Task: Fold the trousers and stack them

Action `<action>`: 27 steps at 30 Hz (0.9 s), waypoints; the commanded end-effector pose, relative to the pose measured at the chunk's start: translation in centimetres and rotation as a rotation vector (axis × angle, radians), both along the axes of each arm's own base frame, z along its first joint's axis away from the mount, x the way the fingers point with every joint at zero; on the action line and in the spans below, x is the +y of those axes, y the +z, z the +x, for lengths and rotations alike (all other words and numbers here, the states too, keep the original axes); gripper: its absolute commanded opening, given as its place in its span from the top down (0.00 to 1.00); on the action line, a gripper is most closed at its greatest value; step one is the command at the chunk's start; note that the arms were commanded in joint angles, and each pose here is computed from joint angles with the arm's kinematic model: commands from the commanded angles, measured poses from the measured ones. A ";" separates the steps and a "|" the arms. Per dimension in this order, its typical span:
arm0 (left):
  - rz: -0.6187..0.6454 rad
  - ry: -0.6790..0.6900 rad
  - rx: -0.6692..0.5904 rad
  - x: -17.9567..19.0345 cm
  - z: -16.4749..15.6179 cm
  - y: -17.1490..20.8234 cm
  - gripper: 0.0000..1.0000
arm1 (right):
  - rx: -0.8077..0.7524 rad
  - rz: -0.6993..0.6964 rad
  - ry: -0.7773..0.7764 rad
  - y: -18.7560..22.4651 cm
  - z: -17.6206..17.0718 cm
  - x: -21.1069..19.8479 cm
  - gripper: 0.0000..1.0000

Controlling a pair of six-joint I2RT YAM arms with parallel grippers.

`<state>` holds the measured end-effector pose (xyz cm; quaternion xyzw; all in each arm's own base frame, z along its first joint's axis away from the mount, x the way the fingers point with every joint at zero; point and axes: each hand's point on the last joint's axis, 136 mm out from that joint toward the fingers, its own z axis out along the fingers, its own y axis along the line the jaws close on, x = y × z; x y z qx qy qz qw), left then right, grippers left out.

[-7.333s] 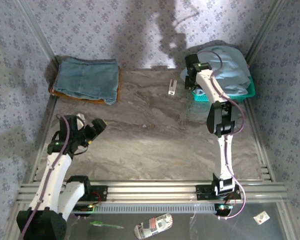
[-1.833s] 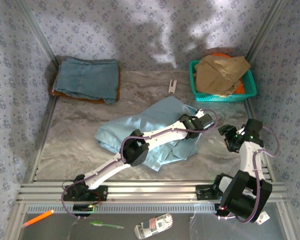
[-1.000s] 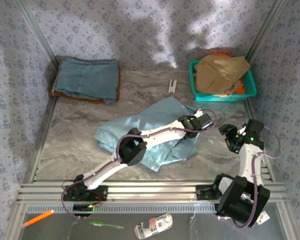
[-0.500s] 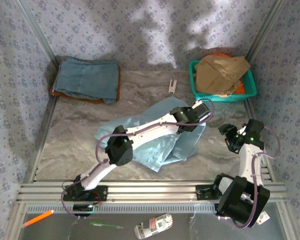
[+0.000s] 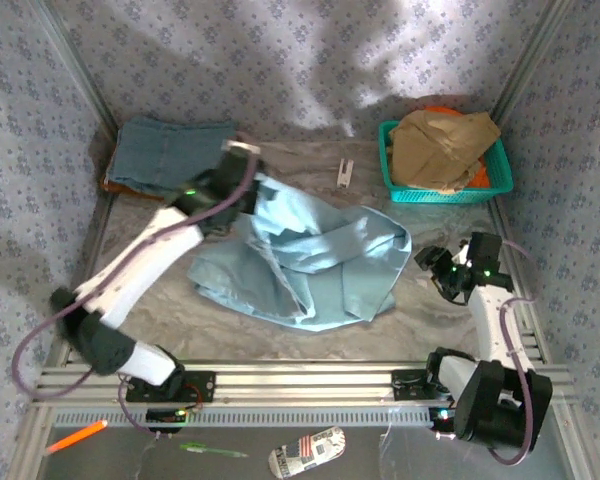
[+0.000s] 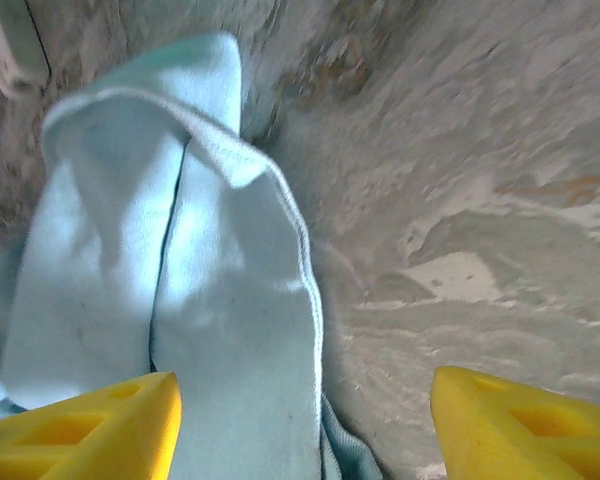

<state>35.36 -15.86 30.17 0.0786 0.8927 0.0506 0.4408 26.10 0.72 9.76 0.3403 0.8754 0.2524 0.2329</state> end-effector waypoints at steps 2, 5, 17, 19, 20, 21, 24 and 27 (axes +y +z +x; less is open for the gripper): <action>-0.123 0.084 0.022 7.1 -0.7 -0.5 1.00 | -0.016 -0.035 0.014 1.0 1.7 0.9 0.32; -0.141 0.132 0.010 10.5 0.2 -0.5 1.00 | -0.013 -0.052 0.037 0.9 2.6 1.9 0.32; 0.018 0.301 -0.084 18.5 7.4 -1.7 1.00 | 0.014 -0.068 0.104 0.3 3.9 3.6 0.32; -0.019 0.351 -0.086 20.1 8.1 -2.4 1.00 | 0.021 -0.070 0.114 0.1 4.0 3.8 0.32; -0.055 0.387 -0.074 21.2 8.4 -3.1 0.97 | 0.027 -0.072 0.118 -0.1 3.9 3.9 0.32; -0.106 0.423 -0.060 22.3 8.6 -3.9 0.90 | 0.028 -0.072 0.123 -0.1 4.0 3.9 0.32; -0.248 0.549 -0.001 25.9 9.0 -6.6 0.64 | 0.033 -0.072 0.132 -0.1 4.0 4.1 0.32; -0.432 0.719 0.051 30.0 8.1 -7.9 0.27 | 0.033 -0.076 0.148 0.1 3.8 4.4 0.32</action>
